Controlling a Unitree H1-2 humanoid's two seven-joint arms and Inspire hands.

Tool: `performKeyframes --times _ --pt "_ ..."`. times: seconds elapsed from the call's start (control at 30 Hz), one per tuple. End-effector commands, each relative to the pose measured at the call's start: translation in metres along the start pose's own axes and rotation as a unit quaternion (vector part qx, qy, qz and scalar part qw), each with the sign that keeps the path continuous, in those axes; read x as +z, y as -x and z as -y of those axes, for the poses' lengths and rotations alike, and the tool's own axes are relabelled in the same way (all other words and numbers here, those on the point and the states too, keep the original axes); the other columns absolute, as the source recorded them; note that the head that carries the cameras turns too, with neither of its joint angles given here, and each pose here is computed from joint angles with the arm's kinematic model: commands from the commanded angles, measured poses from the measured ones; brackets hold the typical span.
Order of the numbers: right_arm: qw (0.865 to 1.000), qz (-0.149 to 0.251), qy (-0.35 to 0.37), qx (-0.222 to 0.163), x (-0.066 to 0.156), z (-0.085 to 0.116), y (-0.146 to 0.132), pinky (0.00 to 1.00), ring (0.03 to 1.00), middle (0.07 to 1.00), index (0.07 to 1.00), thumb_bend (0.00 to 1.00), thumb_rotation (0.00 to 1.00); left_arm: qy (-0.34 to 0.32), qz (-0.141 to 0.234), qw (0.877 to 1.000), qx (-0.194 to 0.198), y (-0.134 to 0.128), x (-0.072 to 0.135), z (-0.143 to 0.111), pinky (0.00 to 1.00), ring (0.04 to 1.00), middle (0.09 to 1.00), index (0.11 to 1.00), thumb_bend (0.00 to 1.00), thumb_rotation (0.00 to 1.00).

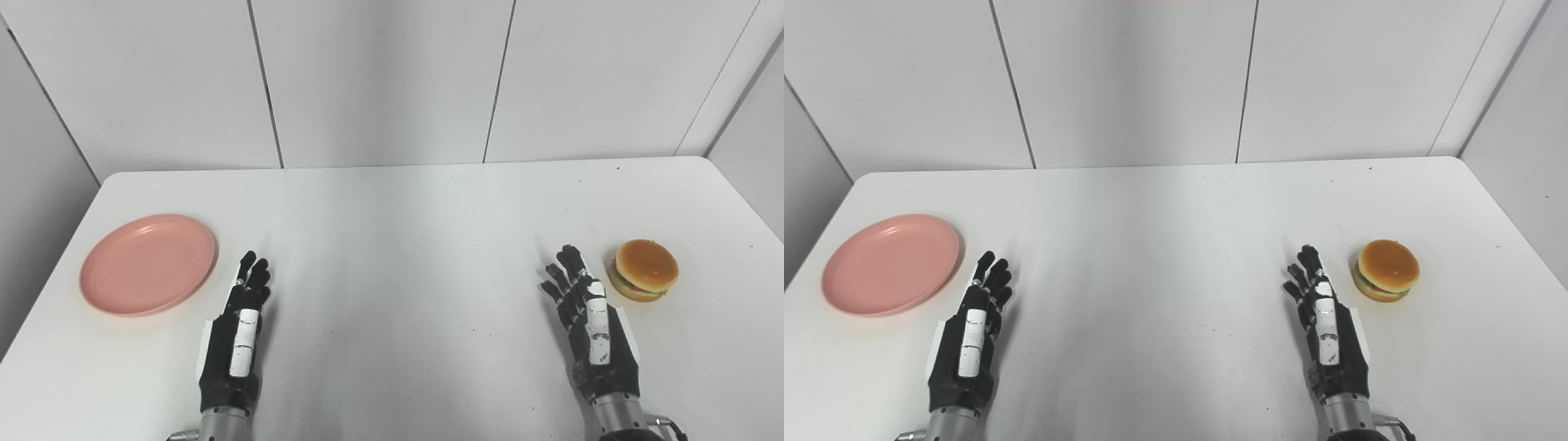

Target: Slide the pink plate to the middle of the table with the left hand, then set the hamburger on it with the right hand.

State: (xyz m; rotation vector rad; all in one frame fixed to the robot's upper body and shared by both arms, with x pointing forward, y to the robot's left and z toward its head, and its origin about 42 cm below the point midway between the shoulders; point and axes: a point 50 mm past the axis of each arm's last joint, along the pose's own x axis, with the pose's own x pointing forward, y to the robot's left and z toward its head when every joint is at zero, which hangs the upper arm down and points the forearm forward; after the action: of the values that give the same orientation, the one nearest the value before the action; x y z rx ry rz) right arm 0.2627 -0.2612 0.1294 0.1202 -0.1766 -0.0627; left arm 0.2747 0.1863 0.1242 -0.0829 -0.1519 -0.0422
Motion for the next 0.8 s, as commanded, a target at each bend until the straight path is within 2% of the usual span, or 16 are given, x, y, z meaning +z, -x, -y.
performKeyframes --times 0.0,0.3,0.77 --pt "0.999 0.032 0.006 0.001 0.002 0.002 0.001 0.91 0.930 0.950 0.927 0.80 1.00 -0.004 0.040 0.999 -0.006 -0.006 0.013 0.003 0.99 0.967 0.956 0.930 0.81 0.88" --pt "0.997 0.071 0.017 -0.020 -0.003 0.005 0.003 0.91 0.911 0.932 0.917 0.84 1.00 -0.002 0.037 0.999 -0.006 -0.004 0.014 0.002 0.97 0.967 0.956 0.930 0.82 0.87" --pt "0.997 0.071 0.034 -0.017 -0.009 0.009 0.003 0.96 0.935 0.951 0.943 0.82 1.00 -0.001 0.034 0.999 -0.006 -0.007 0.012 0.002 0.97 0.959 0.956 0.938 0.81 0.87"
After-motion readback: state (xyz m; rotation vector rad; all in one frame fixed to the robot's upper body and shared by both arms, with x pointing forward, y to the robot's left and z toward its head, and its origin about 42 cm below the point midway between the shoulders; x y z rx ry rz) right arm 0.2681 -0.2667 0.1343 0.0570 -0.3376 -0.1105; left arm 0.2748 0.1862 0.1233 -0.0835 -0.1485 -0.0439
